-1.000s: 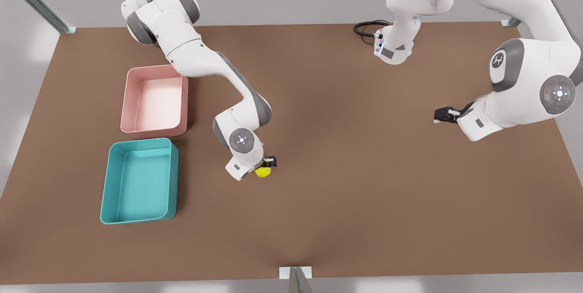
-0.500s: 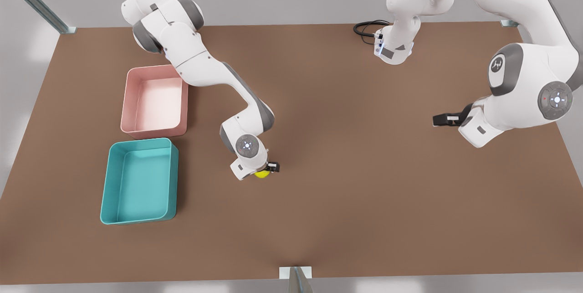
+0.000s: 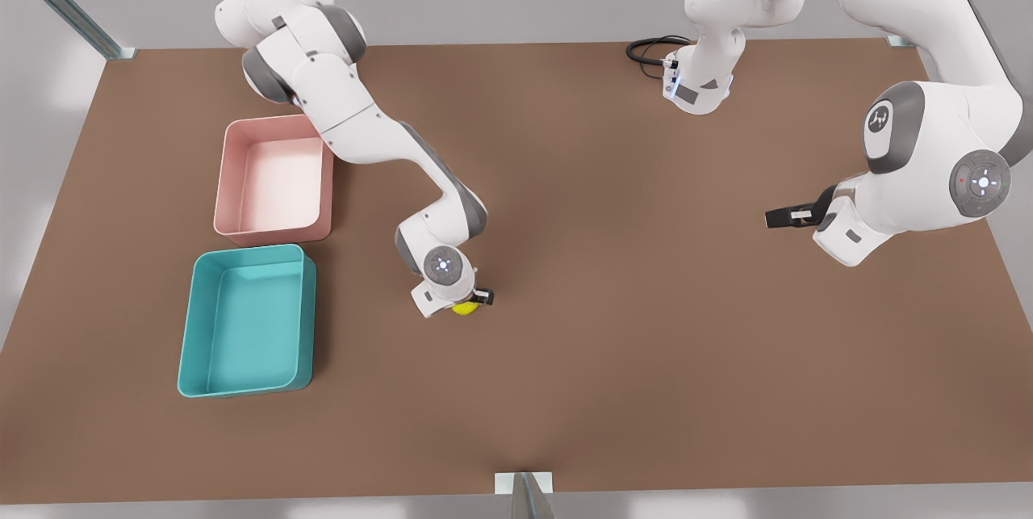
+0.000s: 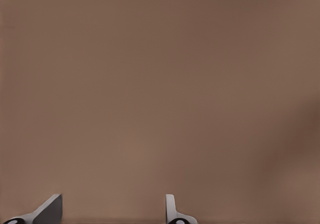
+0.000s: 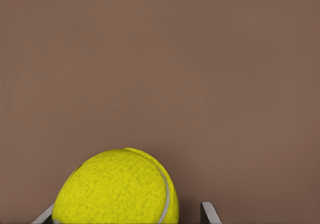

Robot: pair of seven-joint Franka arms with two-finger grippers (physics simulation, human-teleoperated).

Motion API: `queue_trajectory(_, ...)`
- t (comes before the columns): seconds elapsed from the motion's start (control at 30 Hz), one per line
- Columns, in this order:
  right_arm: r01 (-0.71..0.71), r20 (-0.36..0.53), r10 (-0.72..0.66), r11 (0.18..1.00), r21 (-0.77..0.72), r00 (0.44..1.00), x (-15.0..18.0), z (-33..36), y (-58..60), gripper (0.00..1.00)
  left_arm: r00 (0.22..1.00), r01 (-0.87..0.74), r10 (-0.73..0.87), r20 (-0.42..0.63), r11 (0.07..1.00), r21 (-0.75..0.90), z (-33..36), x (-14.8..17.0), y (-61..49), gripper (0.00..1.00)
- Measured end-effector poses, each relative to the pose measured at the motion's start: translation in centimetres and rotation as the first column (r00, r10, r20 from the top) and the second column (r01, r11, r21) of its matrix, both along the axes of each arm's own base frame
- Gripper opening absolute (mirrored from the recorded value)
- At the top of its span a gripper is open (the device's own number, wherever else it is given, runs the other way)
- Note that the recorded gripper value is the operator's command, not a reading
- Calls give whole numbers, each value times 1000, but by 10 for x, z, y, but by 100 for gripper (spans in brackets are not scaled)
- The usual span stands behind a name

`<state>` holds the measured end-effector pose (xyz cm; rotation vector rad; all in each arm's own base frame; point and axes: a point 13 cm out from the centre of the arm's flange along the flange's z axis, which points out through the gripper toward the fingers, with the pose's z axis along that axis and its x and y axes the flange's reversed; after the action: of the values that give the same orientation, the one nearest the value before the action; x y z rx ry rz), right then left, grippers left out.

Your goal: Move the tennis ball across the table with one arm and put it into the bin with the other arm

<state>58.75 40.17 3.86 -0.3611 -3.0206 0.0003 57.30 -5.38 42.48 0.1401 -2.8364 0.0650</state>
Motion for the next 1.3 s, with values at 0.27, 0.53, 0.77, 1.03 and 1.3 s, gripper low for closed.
queue_trajectory(0.27, 20, 20, -20, 1000, 14, 1000, 6, -1, 2, 87, 1000, -24, 24, -3, 1000, 8, 0, 0, 0, 100)
queue_trajectory(0.53, 25, 35, -27, 999, 35, 999, 12, 3, 7, 54, 999, -38, 38, -4, 999, 12, 0, 0, 0, 100)
queue_trajectory(0.77, 55, 105, -62, 996, 76, 993, 50, 74, -15, 55, 999, -47, 48, -5, 999, 15, 0, 0, 0, 100)
queue_trajectory(1.03, 170, 65, -169, 985, -13, 983, 99, 163, -233, 55, 999, -51, 52, -5, 999, 17, 0, -1, -1, 100)
queue_trajectory(1.3, 169, -81, -180, 978, -123, 980, 81, 138, -453, 100, 999, -53, 53, -7, 998, 18, -1, -1, -3, 100)
